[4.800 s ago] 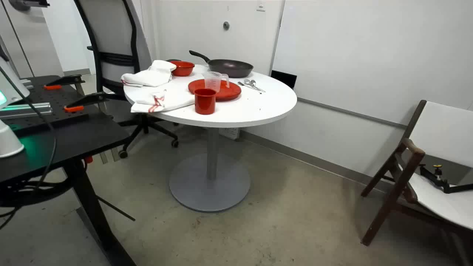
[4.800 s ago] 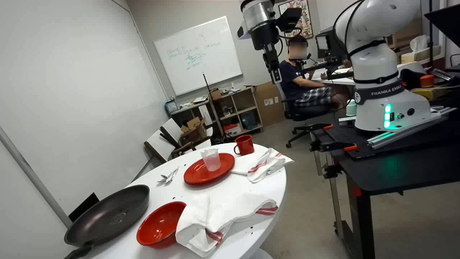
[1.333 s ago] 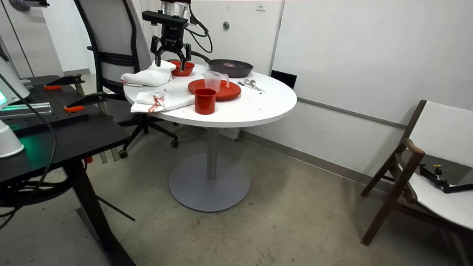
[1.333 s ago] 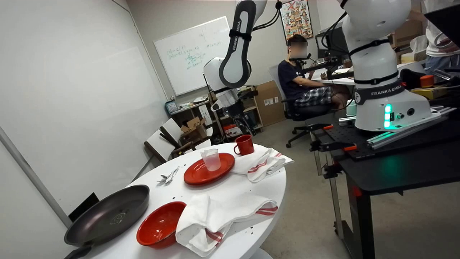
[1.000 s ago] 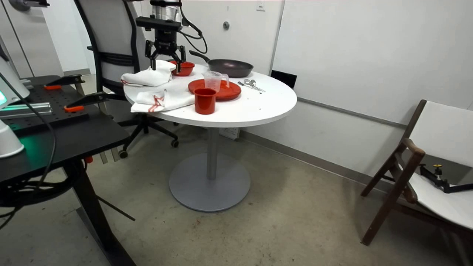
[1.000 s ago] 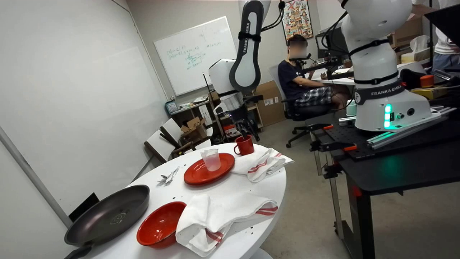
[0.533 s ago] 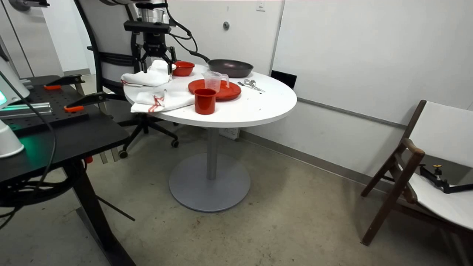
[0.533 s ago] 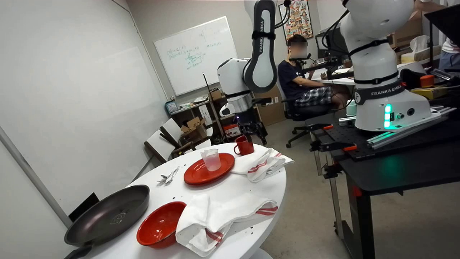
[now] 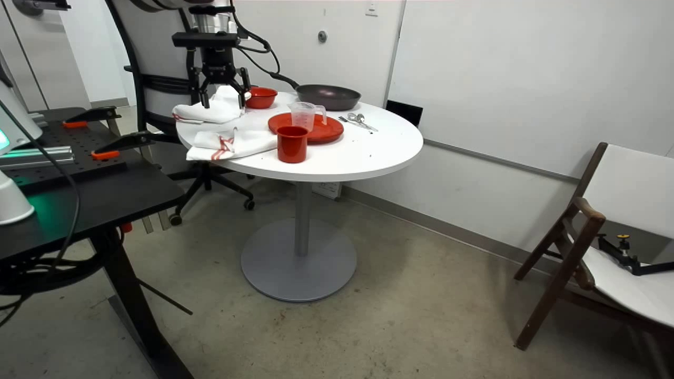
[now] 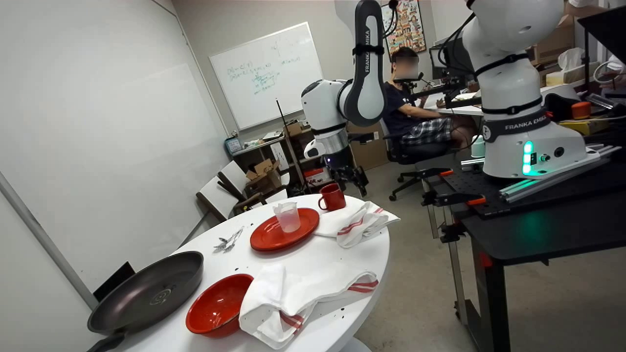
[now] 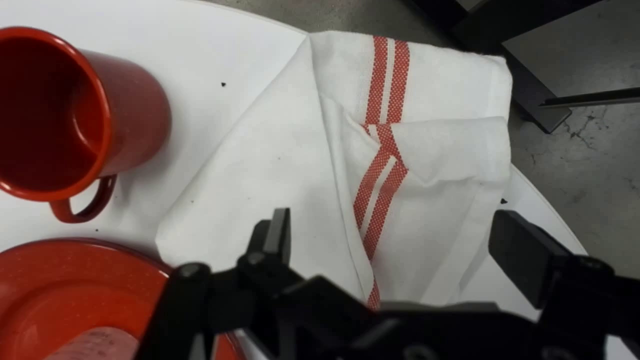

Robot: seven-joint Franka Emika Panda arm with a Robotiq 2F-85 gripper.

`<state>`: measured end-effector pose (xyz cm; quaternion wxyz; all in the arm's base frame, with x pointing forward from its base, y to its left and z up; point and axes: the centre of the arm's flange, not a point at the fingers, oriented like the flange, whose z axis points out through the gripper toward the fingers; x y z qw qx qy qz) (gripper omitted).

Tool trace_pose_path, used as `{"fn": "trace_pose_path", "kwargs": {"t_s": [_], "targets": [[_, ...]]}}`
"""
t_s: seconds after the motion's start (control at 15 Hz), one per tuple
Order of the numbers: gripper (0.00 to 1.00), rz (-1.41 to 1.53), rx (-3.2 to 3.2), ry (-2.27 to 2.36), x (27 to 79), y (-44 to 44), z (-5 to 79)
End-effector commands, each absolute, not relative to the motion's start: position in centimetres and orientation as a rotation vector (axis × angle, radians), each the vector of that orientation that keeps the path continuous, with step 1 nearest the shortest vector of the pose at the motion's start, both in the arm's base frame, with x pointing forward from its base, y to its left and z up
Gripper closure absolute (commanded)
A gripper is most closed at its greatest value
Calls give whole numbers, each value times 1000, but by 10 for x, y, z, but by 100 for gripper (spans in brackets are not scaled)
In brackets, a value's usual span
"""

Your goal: Use the towel on the right to wipe the table top

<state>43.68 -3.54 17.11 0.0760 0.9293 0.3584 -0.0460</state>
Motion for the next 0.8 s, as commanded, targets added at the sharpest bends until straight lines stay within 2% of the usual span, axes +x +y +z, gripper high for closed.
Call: {"fn": "trace_pose_path", "kwargs": {"t_s": [0.0, 0.4, 0.73], "targets": [[0, -155, 2787, 1034, 440, -34, 145], [0, -260, 2830, 948, 448, -36, 100], [0, -236, 2832, 877, 480, -42, 89]]}}
